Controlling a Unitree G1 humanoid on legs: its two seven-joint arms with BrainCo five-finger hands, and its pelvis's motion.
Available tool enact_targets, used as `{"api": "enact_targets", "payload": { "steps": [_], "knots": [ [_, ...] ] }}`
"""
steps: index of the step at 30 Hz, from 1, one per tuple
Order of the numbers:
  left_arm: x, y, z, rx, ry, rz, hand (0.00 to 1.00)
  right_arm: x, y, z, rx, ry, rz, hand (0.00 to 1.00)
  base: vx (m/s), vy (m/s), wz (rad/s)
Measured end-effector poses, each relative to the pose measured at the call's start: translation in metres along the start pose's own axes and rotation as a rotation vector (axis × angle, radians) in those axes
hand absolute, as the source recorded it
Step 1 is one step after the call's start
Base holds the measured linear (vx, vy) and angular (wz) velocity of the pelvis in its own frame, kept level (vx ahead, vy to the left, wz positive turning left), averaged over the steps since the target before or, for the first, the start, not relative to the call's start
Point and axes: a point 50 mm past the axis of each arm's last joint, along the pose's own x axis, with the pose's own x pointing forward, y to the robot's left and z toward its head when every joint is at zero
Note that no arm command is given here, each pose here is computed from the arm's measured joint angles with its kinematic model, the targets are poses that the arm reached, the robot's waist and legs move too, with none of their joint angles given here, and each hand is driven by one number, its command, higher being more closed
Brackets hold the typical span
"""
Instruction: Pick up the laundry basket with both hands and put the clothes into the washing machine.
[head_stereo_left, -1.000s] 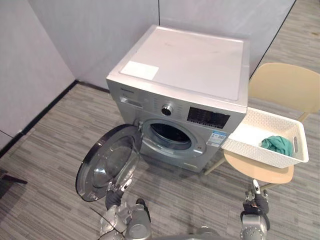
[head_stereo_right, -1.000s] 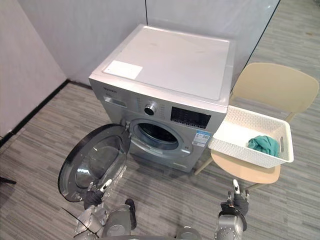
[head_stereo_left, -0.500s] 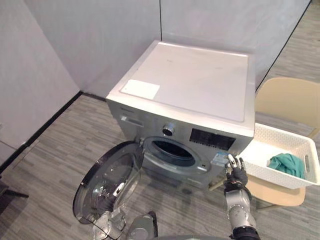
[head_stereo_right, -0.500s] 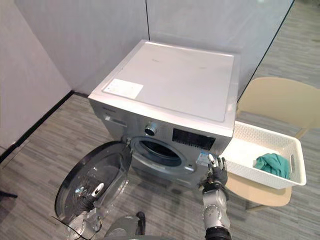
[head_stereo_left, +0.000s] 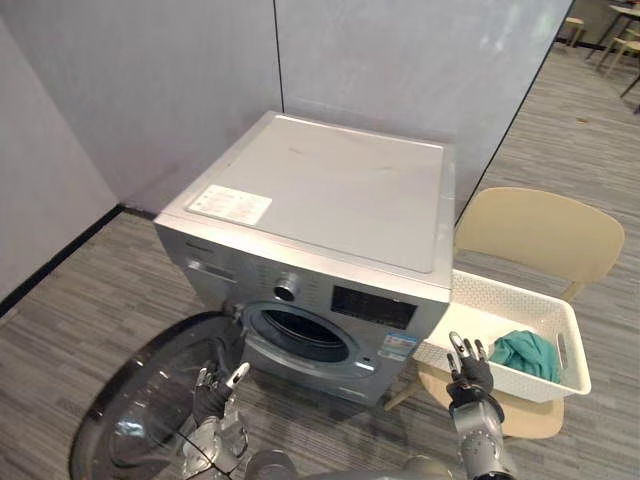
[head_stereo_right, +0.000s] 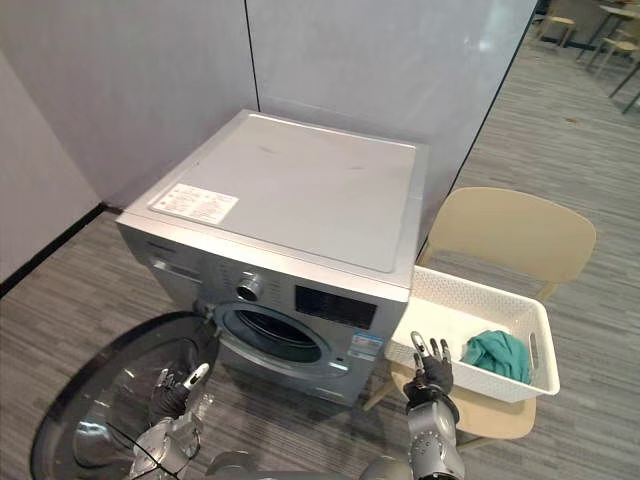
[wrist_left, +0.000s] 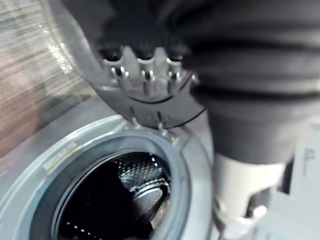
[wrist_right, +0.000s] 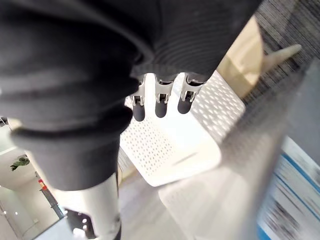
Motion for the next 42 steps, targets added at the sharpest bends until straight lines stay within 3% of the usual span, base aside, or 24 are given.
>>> {"api": "enact_targets", "payload": {
  "steps": [3,9,13,17,26,30,32,34,42],
  "knots": [
    [-0.009,-0.011,-0.018,-0.038,0.062,-0.011,0.00,0.004,-0.005,0.031,0.013,-0.107,-0.013,0.00,0.08,-0.371,0.03],
    [-0.005,-0.005,-0.010,-0.061,0.028,0.032,0.00,0.002,-0.001,0.038,0.028,-0.139,0.004,0.00,0.03,-0.266,0.11],
    [-0.008,0.001,-0.014,-0.067,0.042,0.052,0.00,0.007,0.005,0.049,-0.026,-0.178,0.023,0.00,0.05,-0.202,0.23],
    [-0.006,-0.004,-0.013,-0.054,0.043,0.021,0.00,0.010,0.000,0.091,-0.129,-0.325,-0.013,0.00,0.06,-0.044,0.46],
    [-0.006,-0.023,-0.013,0.044,0.035,-0.116,0.00,0.000,0.023,0.185,-0.560,-0.656,0.014,0.00,0.07,0.156,0.21],
    [-0.004,-0.023,-0.010,0.122,0.026,-0.176,0.00,0.000,0.042,0.216,-0.884,-0.705,0.074,0.00,0.02,0.194,-0.03],
    [-0.005,-0.016,-0.011,0.161,0.029,-0.175,0.00,-0.001,0.062,0.232,-1.121,-0.741,0.123,0.00,-0.05,0.077,-0.34],
    [-0.006,-0.012,-0.014,0.177,0.043,-0.184,0.00,0.005,0.068,0.235,-1.315,-0.701,0.147,0.00,-0.08,0.033,-0.35],
    [-0.012,-0.015,-0.021,0.208,0.077,-0.266,0.00,0.019,0.056,0.224,-1.748,-0.492,0.190,0.00,-0.09,0.027,-0.21]
  ]
}}
